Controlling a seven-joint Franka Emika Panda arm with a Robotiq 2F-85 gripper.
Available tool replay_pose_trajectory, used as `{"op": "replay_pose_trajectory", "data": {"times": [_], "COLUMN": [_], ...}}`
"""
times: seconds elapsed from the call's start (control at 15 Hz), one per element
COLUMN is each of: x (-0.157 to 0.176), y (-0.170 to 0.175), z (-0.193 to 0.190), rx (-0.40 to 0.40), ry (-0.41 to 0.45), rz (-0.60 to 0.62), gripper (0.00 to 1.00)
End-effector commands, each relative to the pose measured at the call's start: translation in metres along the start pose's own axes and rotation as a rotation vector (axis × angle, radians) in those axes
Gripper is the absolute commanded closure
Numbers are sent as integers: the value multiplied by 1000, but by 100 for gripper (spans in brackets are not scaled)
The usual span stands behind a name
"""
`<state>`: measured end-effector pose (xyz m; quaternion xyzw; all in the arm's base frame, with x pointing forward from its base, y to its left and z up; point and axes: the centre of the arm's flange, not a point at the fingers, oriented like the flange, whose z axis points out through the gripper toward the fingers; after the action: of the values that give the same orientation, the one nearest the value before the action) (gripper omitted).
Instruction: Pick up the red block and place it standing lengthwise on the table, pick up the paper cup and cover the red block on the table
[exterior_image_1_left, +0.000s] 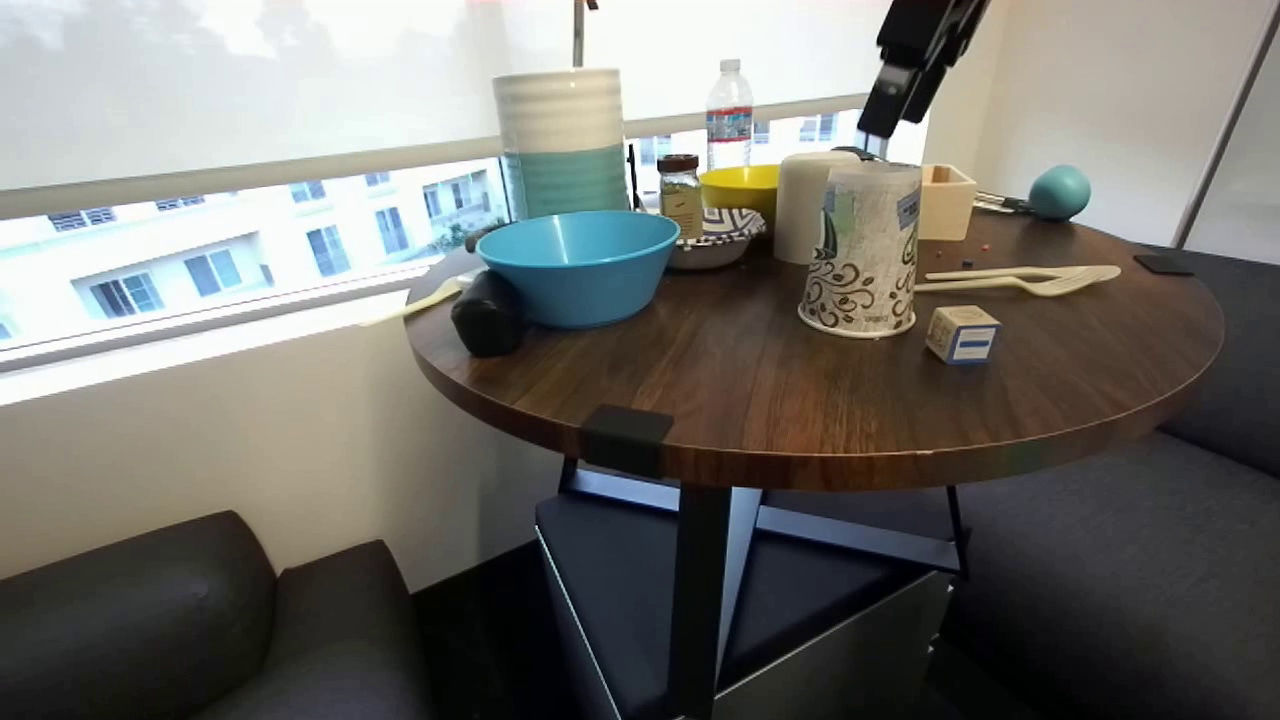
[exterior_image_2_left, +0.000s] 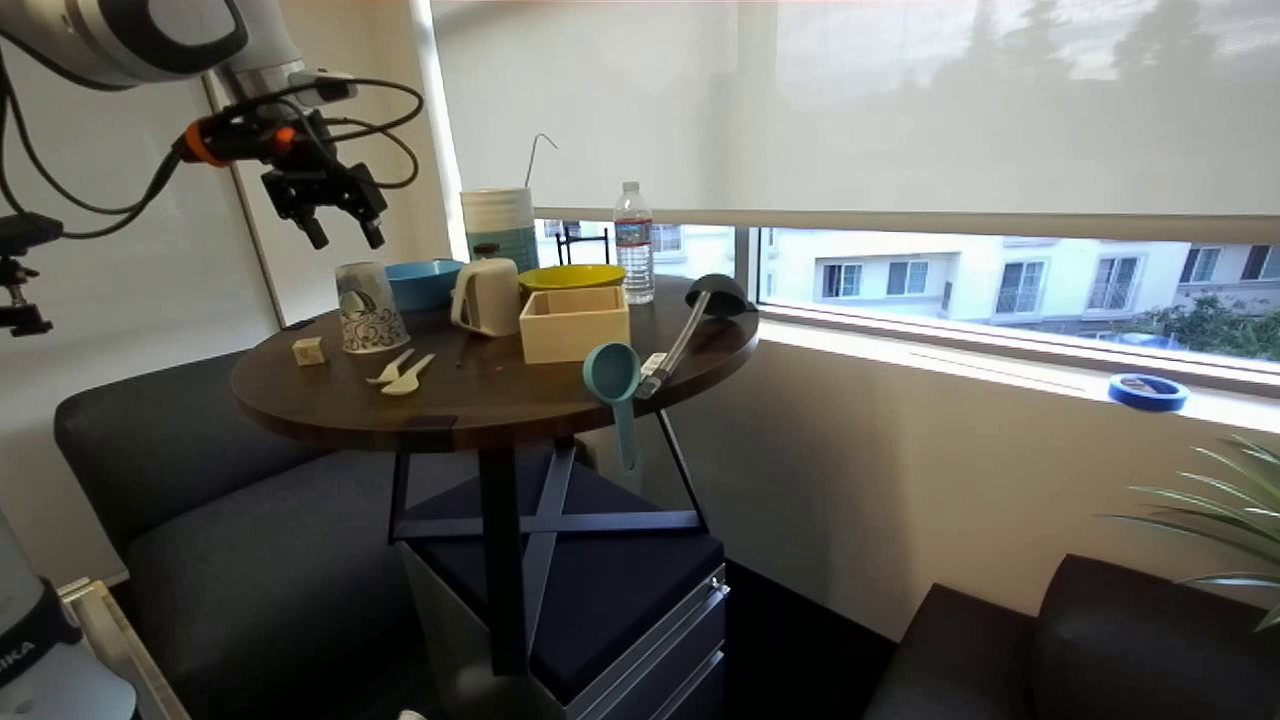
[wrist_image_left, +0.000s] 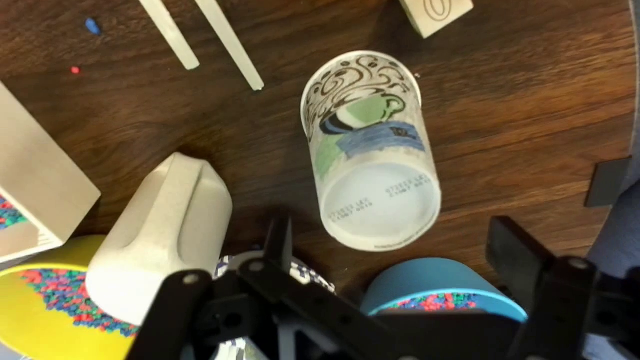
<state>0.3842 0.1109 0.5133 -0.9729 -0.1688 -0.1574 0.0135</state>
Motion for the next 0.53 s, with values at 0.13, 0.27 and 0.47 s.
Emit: {"op": "replay_pose_trajectory", "data": {"times": [0.13,0.27,0.47], "x": [-4,-10,-8], "y": [-23,-30,-26], "z": [-85,-104,-98], "rx": [-4,-25,-20], "ry": [92,114,119], "rz": [-38,-50,-52], "gripper": [0,0,0]}}
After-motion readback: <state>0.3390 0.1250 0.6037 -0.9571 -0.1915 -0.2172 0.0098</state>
